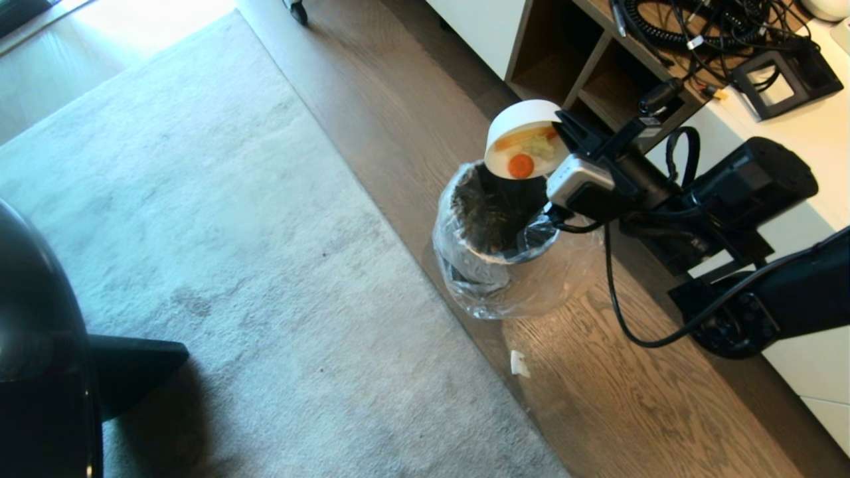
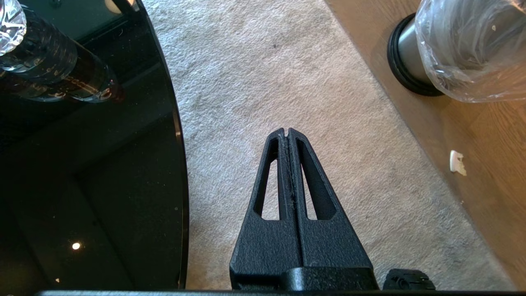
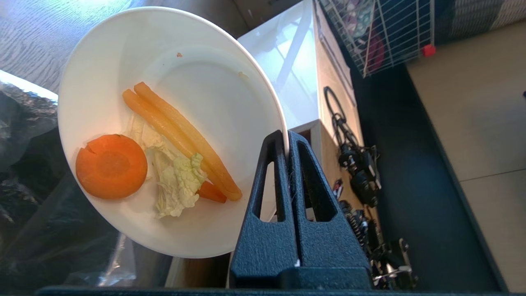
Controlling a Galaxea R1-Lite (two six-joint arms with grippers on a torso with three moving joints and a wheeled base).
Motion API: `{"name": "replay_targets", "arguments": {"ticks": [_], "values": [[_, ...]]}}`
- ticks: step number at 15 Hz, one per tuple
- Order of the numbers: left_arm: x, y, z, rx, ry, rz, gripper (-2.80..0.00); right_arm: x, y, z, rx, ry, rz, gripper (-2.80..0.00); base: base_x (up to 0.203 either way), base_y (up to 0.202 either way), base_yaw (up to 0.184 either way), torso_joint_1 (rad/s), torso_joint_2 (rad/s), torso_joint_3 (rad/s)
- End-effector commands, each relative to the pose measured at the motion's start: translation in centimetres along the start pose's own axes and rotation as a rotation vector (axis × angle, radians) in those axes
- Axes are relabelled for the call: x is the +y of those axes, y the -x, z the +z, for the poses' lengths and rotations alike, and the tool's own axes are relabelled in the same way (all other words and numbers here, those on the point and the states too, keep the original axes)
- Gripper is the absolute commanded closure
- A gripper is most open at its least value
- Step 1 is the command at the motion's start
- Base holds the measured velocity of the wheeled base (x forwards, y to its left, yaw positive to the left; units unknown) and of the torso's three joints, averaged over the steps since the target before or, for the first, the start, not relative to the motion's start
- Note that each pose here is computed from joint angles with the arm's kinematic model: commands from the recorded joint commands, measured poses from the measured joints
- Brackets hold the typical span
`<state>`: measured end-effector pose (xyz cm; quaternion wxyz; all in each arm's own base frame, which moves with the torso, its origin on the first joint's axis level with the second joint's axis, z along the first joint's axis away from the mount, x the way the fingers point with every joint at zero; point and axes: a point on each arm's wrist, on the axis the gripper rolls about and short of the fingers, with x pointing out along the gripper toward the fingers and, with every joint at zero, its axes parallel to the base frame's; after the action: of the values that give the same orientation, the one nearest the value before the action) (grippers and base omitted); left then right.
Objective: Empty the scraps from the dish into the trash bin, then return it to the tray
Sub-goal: Pour the leftover food from the bowl into the trash can
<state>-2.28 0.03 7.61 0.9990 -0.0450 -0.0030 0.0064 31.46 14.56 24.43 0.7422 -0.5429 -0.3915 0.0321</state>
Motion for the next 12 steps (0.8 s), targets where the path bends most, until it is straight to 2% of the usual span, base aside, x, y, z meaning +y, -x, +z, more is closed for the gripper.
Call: {"name": "replay_targets", "arguments": {"ticks": [1, 12], "values": [[0.0, 0.0, 0.0, -0.001, 0.000, 0.001, 0.00, -1.3, 0.1, -0.2, -0.030, 0.034, -0.059, 0.00, 0.000, 0.000, 0.000, 0.000, 0.00, 0.000], [0.0, 0.0, 0.0, -0.001, 0.000, 0.001, 0.00, -5.6, 0.5, 1.1, -0.145, 0.059, -0.141, 0.00, 0.000, 0.000, 0.000, 0.000, 0.00, 0.000]]}}
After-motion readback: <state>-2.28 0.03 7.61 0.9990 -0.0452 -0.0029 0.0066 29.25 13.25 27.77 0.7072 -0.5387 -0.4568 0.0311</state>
